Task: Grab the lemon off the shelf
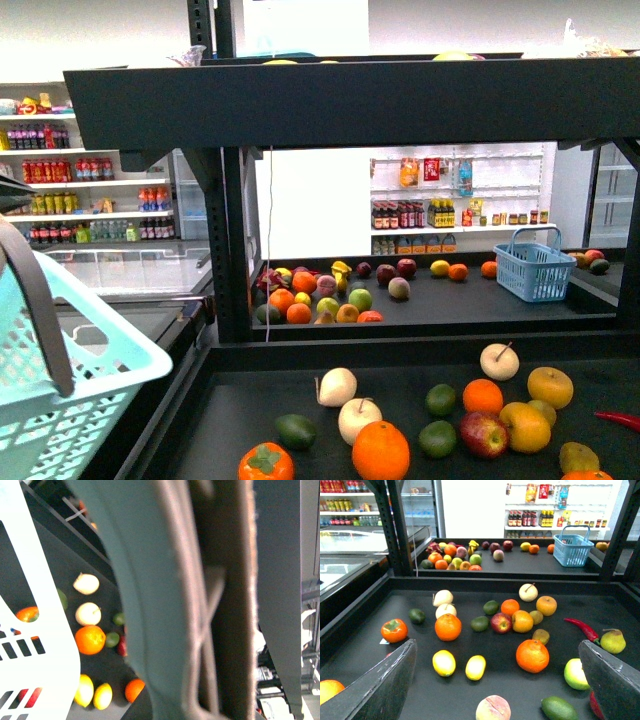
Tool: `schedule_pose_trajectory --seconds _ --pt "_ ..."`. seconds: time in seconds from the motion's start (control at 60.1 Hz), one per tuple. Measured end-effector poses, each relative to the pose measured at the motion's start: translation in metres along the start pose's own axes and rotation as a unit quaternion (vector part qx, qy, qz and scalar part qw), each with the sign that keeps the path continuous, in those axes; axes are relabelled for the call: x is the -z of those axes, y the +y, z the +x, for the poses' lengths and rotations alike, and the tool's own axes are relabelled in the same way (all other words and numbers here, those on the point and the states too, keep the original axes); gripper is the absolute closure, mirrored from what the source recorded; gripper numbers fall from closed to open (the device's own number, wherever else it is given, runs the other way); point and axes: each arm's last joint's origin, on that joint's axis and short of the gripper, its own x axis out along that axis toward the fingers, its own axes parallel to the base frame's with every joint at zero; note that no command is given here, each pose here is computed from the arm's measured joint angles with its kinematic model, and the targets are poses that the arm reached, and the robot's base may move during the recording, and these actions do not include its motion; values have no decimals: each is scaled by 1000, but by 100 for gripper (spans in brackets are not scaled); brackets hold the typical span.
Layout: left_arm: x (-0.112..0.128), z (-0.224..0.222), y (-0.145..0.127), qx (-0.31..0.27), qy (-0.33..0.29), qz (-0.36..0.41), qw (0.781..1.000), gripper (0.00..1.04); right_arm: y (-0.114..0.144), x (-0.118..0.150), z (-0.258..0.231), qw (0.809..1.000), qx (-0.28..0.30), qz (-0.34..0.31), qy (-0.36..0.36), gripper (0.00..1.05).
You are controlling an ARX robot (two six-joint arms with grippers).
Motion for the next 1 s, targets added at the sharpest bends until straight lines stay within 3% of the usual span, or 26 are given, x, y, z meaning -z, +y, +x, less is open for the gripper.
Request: schedule_pose_trajectory --seconds 0.549,0.832,0.849,0.866,0.899,0.932,0.999 --pt "83 86 -41 119 152 30 981 99 0 0 0 1000 0 0 0 7" --pt "110 121 -64 166 198 49 965 99 0 0 0 1000 0 0 0 7" --pt "113 124 -64 168 201 49 964 99 0 0 0 1000 0 0 0 7" --pt "132 141 -76 178 216 53 959 99 0 0 0 1000 0 0 0 7" --pt "133 142 -77 174 215 52 960 99 0 0 0 1000 0 0 0 7" --pt "133 142 -76 173 216 52 960 99 0 2 0 999 14 -2 30 7" --pt "134 143 -75 171 215 53 960 99 0 9 4 986 26 -8 164 7"
